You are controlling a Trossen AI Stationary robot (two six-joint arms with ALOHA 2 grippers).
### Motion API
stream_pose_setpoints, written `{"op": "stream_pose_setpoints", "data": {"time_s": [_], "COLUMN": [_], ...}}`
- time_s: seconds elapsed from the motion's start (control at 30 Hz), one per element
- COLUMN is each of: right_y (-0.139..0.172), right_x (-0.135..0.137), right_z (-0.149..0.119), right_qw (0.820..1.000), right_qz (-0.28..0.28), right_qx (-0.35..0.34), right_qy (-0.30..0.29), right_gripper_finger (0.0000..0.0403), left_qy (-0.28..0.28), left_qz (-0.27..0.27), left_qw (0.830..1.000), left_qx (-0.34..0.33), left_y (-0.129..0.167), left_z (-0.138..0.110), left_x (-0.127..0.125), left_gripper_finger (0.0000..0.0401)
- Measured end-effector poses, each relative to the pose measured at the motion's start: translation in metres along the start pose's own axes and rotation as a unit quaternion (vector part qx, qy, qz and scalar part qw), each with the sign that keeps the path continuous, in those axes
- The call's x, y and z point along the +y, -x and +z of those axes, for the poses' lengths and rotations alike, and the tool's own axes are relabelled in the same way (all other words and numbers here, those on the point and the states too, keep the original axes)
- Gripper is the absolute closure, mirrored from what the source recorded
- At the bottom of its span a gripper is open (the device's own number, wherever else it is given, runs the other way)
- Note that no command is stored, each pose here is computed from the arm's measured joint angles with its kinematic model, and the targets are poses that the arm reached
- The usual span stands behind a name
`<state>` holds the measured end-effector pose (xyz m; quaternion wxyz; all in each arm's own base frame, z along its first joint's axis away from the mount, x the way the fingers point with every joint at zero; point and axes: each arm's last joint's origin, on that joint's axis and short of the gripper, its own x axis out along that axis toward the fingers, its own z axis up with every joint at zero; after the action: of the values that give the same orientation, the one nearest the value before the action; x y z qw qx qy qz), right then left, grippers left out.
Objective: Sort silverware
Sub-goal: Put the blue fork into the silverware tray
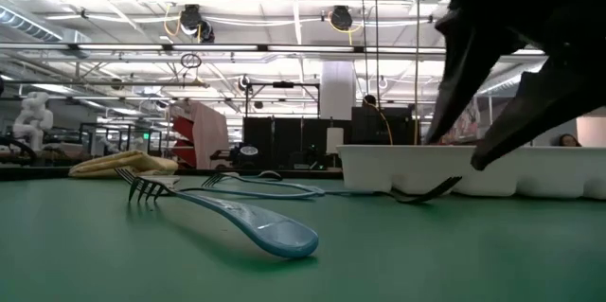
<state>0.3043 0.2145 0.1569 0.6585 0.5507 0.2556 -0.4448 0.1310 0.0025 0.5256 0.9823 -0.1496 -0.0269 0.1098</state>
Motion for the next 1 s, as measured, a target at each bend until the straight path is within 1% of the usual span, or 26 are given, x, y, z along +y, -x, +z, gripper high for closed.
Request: {"op": "stream_pose_setpoints", "data": {"time_s": [0.13, 0.27, 0.5, 0.73, 1.0], "right_y": [0.0, -0.002, -0.006, -0.01, -0.016], "right_x": [-0.006, -0.006, -0.002, 0.0, 0.005], "right_z": [0.003, 0.009, 0.013, 0.016, 0.024], "right_qw": [0.999, 0.998, 0.998, 0.998, 0.997], "right_qz": [-0.035, -0.051, -0.051, -0.062, -0.066], "right_qx": [-0.003, -0.015, -0.017, -0.008, -0.014], "right_qy": [0.021, 0.032, 0.032, 0.032, 0.04], "right_gripper_finger": [0.0287, 0.0296, 0.029, 0.0289, 0.0289], "left_qy": [0.0, -0.001, -0.024, -0.025, -0.027], "left_qz": [0.0, 0.0, 0.0, 0.0, 0.0], "left_qw": [1.0, 1.0, 1.0, 1.0, 1.0], "left_qx": [0.0, 0.0, 0.0, 0.0, 0.0], "left_y": [0.0, 0.0, 0.0, 0.0, 0.0], "left_z": [0.0, 0.0, 0.0, 0.0, 0.0], "left_x": [0.0, 0.0, 0.0, 0.0, 0.0], "left_gripper_finger": [0.026, 0.026, 0.026, 0.026, 0.026]}}
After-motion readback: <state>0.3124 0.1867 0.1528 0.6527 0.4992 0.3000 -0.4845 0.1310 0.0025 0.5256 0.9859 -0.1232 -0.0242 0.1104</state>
